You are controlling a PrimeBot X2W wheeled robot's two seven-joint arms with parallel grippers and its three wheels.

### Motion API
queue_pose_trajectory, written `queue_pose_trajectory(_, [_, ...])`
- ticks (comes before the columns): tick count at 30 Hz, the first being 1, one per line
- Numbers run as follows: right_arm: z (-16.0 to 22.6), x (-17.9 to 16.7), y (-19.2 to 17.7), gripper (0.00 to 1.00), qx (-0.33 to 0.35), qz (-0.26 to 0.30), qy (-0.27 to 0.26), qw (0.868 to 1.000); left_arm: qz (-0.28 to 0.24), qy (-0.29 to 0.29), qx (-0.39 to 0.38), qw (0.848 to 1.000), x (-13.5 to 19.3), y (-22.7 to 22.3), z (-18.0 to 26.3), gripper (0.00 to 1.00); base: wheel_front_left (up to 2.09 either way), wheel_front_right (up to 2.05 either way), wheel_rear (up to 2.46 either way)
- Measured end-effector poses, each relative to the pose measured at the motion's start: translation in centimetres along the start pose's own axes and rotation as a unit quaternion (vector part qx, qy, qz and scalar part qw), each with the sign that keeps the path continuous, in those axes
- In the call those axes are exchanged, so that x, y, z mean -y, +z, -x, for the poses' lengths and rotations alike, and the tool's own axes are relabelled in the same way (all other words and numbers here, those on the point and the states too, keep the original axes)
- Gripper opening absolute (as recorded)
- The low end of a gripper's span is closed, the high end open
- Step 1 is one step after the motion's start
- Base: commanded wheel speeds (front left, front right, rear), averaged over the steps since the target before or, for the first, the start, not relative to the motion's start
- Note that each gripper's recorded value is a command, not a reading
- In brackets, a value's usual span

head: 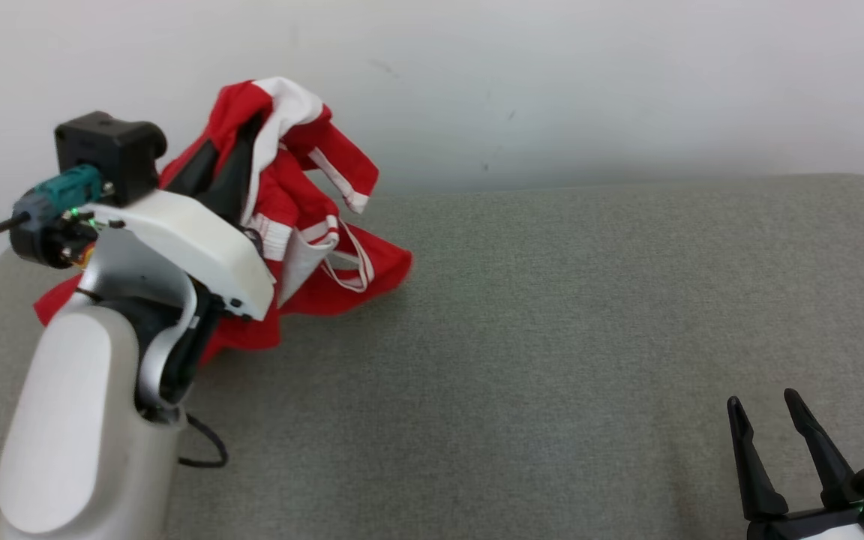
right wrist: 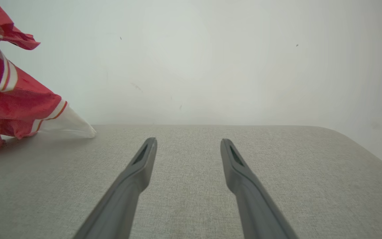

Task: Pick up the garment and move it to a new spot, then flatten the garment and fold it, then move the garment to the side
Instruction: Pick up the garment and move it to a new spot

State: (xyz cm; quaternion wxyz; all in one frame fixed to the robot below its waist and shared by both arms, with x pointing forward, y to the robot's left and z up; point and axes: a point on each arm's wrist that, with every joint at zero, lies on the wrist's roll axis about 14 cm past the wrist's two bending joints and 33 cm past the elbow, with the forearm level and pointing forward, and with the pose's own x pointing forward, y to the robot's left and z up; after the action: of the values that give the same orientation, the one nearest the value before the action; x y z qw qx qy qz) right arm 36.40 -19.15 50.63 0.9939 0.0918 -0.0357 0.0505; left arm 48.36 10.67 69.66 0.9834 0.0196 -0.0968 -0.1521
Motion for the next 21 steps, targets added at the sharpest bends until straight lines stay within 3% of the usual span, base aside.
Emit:
queue_pose_trajectory(10, [1.6,1.9,0.4,1.00,0.004,0.001,-0.036,0.999,0.069,-0.155,0.038,0.985,10.8,3.4,1.1,0.00,0.00,0.00,0.00])
queue_pose_trajectory(21, [3.4,3.6,1.3,1.00,0.019,-0.004,-0.076,0.997,0.130,-0.323,0.096,0.933,20.6,9.8,3.4,0.00,0.00,0.00,0.00])
